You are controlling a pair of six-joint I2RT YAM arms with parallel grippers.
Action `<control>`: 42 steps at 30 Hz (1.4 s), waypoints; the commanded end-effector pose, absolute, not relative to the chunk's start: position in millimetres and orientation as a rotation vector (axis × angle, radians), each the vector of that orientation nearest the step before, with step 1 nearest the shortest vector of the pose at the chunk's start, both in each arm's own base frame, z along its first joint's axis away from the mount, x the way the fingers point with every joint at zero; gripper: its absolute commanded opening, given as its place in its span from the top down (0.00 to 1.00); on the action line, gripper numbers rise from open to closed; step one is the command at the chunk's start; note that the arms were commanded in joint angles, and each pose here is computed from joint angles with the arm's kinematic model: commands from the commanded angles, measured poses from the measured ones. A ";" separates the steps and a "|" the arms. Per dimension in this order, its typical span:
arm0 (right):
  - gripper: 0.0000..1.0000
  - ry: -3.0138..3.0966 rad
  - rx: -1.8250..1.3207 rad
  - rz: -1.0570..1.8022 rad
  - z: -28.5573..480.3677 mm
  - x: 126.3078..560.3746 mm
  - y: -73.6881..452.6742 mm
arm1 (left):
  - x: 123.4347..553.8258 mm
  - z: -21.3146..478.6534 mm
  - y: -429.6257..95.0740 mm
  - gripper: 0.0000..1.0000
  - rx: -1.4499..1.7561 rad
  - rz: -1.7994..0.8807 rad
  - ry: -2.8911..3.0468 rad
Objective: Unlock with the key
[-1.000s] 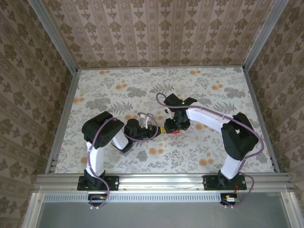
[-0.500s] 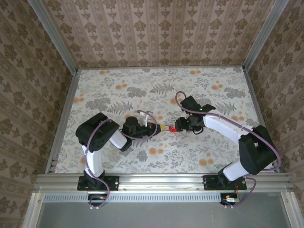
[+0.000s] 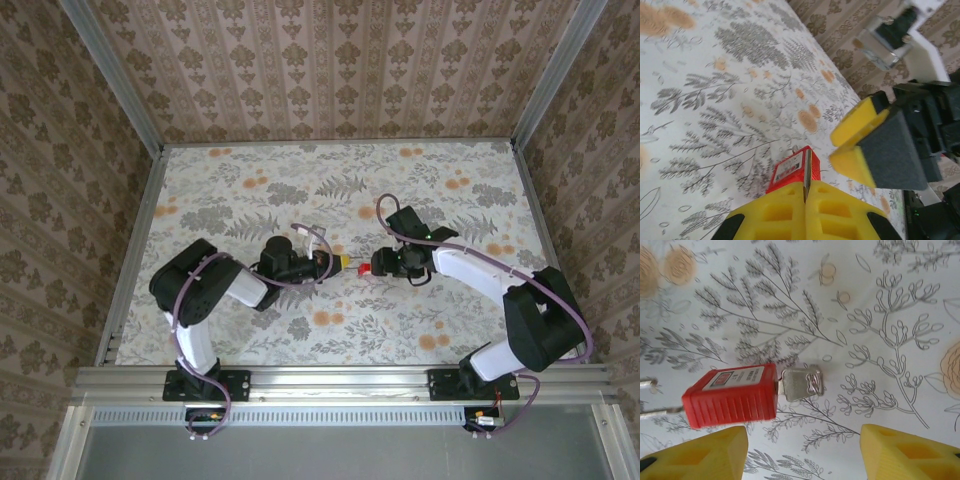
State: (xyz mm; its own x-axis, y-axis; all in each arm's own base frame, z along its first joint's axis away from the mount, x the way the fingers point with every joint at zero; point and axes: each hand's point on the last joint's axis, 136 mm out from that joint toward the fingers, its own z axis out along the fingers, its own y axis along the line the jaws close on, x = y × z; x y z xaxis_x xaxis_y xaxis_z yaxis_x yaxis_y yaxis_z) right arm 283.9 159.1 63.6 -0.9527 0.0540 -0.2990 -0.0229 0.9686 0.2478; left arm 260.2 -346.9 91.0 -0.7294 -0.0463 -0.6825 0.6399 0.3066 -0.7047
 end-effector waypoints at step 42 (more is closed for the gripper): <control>0.30 2.755 -0.193 0.204 66.7 289.4 167.8 | 287.0 41.2 -332.8 0.90 0.425 -1.443 2.048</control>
State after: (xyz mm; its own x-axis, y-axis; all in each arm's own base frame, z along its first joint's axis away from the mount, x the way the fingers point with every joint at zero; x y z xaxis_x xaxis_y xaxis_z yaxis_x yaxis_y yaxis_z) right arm 293.6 177.3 63.0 -0.9269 -0.0881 -0.3648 -0.1548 0.9753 0.1578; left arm 286.8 -338.3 55.0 -0.7582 -0.0916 -0.6456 0.5888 0.3290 -0.7383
